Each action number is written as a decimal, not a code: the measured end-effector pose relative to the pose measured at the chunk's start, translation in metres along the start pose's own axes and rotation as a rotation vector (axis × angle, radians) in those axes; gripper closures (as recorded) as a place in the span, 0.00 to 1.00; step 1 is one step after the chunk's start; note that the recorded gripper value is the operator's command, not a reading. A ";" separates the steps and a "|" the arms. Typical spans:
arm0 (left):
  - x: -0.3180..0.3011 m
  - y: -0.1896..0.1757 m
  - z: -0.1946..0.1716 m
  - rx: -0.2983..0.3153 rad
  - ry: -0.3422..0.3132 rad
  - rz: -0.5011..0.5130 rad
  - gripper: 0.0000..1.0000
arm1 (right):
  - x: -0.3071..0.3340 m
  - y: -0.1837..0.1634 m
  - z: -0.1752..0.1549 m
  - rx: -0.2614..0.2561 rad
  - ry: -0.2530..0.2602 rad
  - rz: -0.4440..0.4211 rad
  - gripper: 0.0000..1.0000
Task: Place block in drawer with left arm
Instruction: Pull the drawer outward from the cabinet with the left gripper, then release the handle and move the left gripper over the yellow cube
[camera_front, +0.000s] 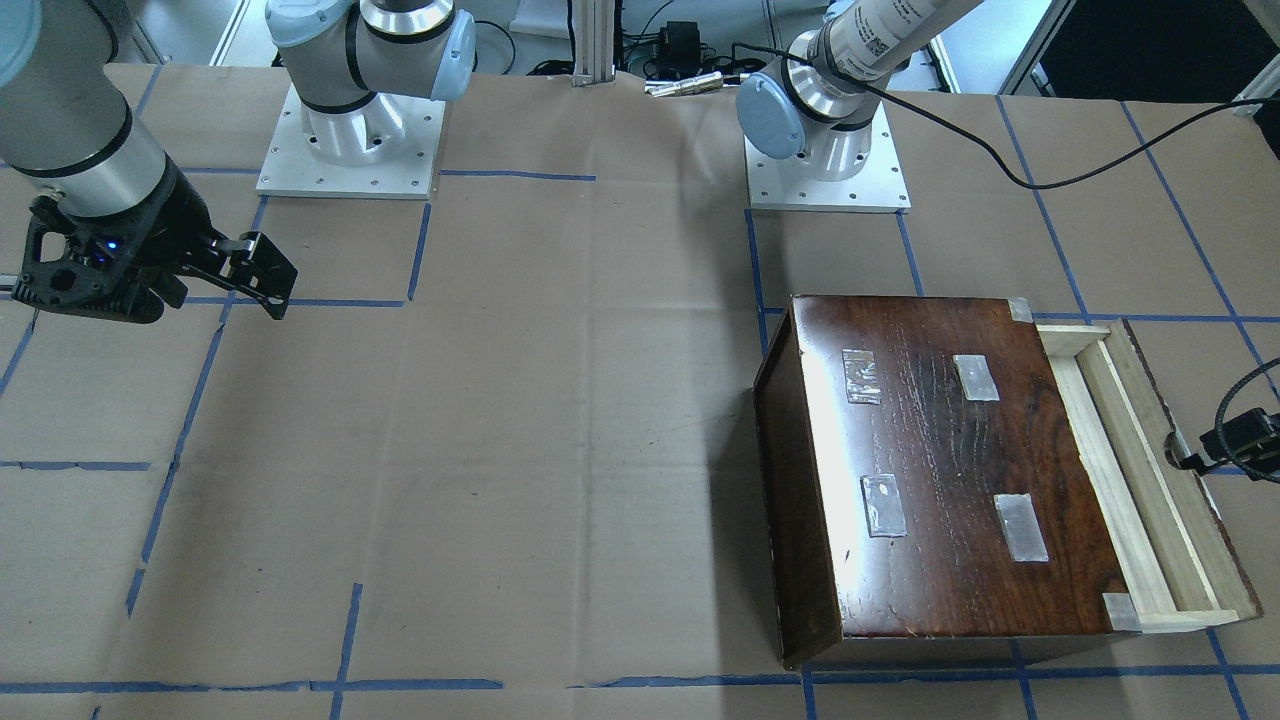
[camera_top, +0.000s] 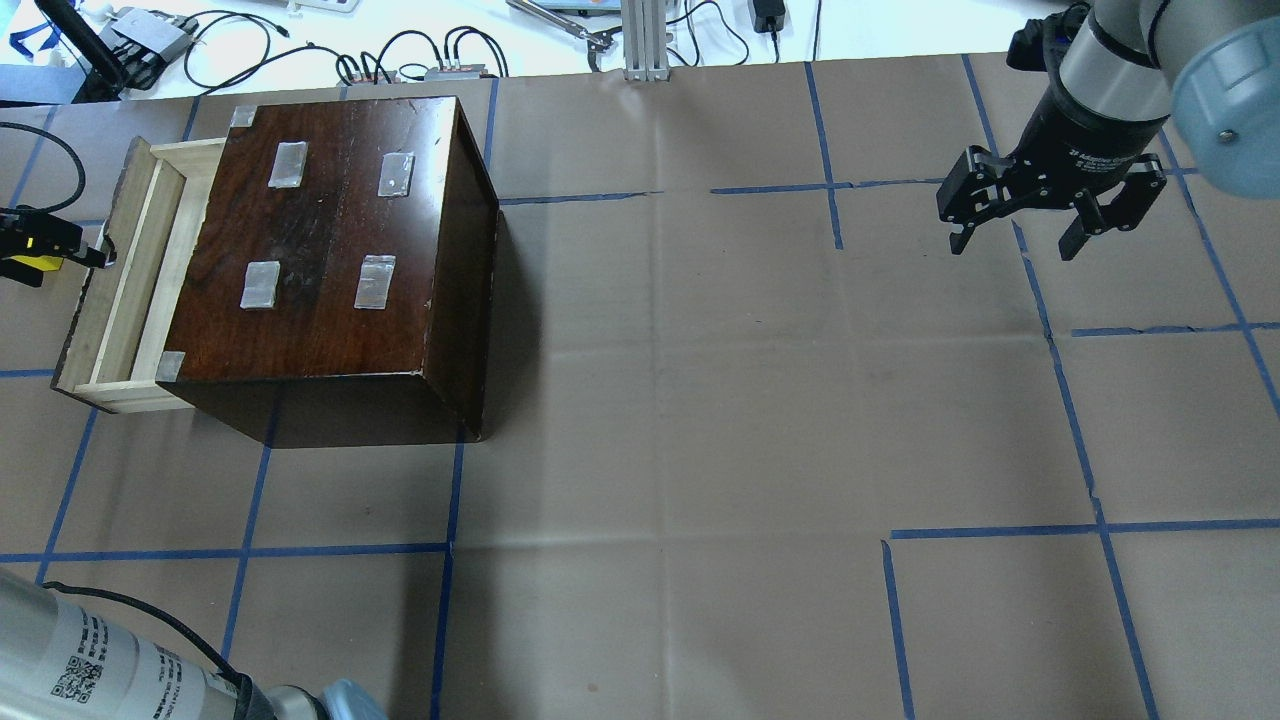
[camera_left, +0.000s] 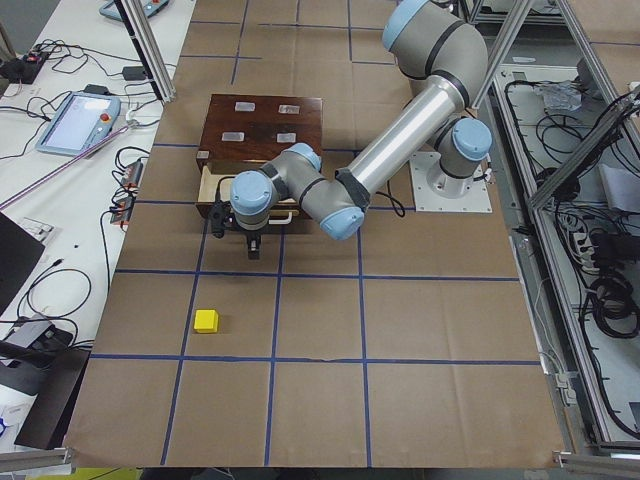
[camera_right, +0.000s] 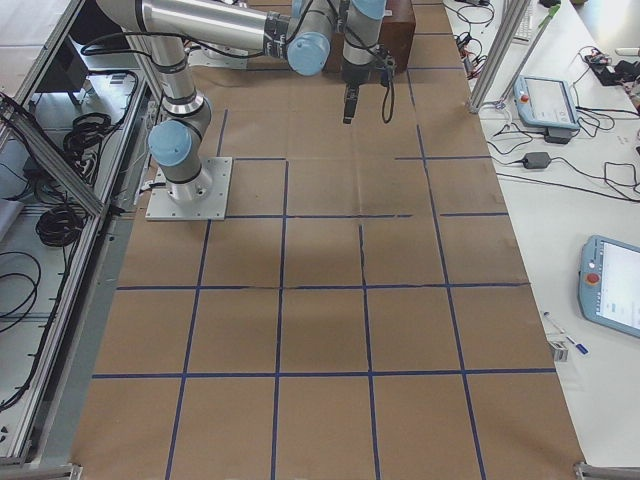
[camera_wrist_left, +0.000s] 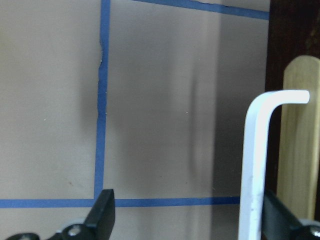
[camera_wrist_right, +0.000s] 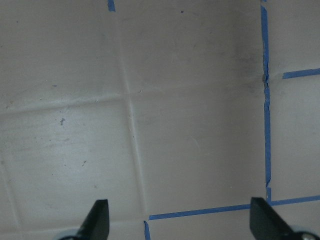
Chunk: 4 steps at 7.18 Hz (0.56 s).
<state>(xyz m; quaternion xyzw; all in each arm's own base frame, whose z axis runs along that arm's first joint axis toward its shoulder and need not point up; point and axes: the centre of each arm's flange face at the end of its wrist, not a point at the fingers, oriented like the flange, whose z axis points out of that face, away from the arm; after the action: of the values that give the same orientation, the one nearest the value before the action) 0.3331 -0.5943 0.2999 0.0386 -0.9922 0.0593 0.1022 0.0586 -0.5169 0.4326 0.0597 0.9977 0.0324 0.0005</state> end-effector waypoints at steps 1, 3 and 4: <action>-0.001 0.000 -0.001 -0.003 -0.008 0.000 0.01 | 0.000 0.000 0.000 0.000 0.000 0.000 0.00; -0.007 0.000 0.001 -0.007 -0.021 -0.002 0.01 | 0.000 0.000 0.000 0.001 0.000 0.000 0.00; -0.013 0.000 0.000 -0.008 -0.029 -0.007 0.01 | 0.000 0.000 0.000 0.001 0.000 0.000 0.00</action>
<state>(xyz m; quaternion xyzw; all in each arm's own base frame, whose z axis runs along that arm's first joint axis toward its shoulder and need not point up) 0.3455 -0.5930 0.2972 0.0427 -0.9937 0.0545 0.0880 0.0586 -0.5168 0.4329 0.0597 0.9977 0.0321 0.0004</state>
